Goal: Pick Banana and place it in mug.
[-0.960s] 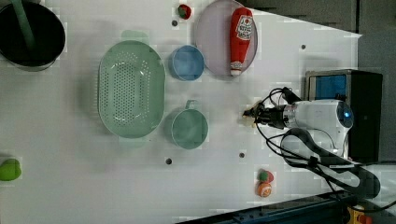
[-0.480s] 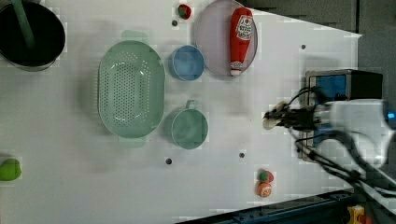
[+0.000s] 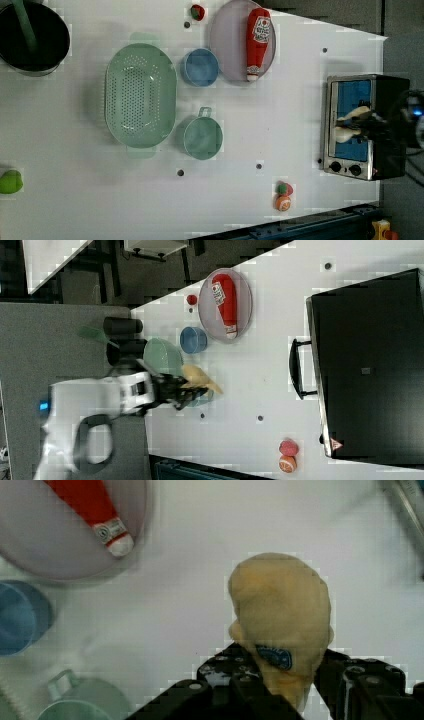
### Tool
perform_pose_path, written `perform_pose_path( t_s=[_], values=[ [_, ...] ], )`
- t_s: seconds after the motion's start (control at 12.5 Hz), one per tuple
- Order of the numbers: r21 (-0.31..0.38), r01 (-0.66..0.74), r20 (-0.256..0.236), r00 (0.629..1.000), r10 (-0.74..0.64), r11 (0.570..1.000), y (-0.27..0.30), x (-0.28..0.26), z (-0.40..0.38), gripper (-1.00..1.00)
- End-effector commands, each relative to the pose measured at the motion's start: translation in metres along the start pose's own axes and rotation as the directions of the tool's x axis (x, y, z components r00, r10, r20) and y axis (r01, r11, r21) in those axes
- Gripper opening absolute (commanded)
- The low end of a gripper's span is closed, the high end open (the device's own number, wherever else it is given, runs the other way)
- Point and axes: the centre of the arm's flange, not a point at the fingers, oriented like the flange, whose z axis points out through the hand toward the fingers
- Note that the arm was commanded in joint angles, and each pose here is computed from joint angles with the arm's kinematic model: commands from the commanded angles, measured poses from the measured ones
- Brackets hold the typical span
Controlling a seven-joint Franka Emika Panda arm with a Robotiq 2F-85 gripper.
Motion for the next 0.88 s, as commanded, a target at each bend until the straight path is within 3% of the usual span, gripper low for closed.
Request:
perform_pose_path(
  t_s=[0.08,0.64,0.88],
  values=[
    [-0.044,0.070,0.026,0.997,-0.069,0.997,-0.024,-0.026,-0.032,-0.26],
    [-0.096,-0.055,0.008,0.998,0.056,0.994,-0.124,-0.121,-0.031,-0.26],
    [-0.083,-0.080,0.069,0.994,0.086,0.993,-0.169,-0.162,-0.003,-0.26]
  ],
)
